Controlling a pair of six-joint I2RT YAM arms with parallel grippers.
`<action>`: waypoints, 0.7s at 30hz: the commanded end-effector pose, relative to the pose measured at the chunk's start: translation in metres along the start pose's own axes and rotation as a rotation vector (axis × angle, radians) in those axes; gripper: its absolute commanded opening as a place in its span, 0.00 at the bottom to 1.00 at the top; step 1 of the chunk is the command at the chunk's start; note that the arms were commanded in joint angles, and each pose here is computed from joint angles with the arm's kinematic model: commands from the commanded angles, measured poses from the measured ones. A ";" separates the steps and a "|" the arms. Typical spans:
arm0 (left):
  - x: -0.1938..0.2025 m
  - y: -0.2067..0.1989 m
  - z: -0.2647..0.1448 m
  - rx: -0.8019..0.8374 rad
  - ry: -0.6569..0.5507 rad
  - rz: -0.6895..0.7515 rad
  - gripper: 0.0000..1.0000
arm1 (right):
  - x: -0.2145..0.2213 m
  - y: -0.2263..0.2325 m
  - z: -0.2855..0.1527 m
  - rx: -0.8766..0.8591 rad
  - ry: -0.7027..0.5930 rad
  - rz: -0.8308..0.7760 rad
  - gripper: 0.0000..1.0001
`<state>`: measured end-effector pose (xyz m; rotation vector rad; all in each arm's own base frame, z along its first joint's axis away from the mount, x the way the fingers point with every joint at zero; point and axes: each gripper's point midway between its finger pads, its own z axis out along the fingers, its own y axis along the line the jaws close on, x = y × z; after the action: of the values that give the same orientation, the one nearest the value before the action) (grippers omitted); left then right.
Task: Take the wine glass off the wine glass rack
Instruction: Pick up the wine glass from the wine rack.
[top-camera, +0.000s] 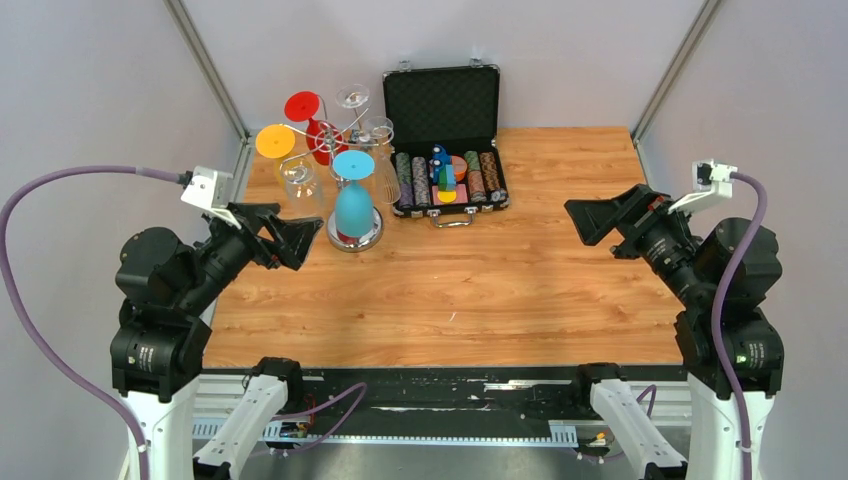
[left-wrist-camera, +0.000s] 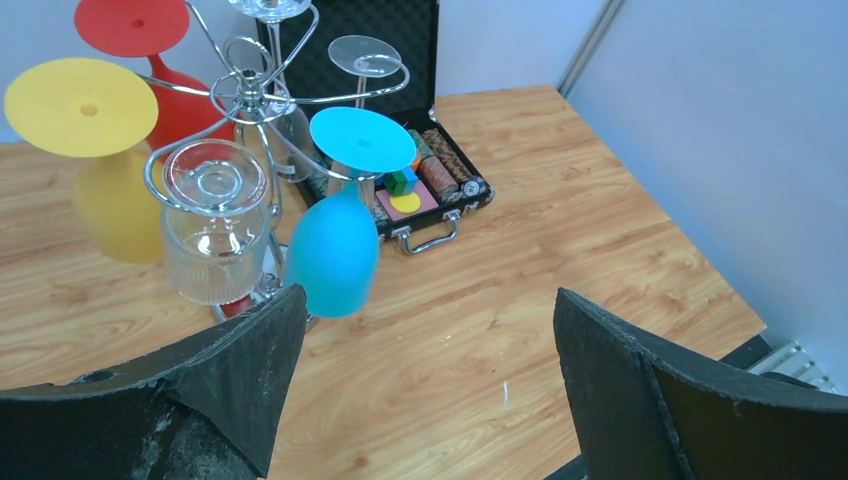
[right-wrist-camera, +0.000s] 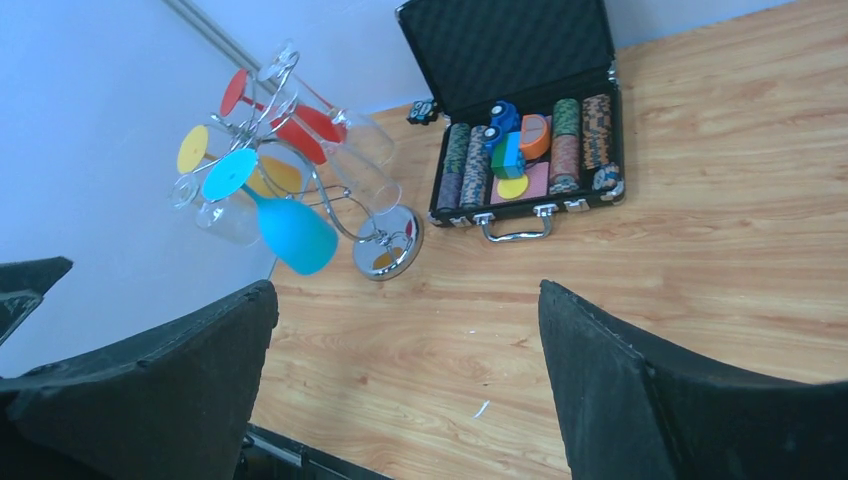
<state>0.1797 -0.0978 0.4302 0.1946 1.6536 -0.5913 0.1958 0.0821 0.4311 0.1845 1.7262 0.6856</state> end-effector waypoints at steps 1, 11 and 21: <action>-0.014 0.001 -0.001 -0.011 -0.046 0.043 1.00 | -0.007 0.024 -0.003 -0.118 0.006 -0.039 1.00; -0.017 0.006 -0.004 -0.050 -0.062 0.029 1.00 | -0.013 0.064 0.000 -0.334 0.060 -0.059 1.00; -0.009 0.015 -0.004 -0.094 -0.054 0.011 1.00 | -0.002 0.071 0.031 -0.432 0.162 0.019 0.96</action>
<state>0.1852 -0.0855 0.4302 0.1382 1.6499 -0.5238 0.2048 0.1369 0.4562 -0.1042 1.7215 1.0056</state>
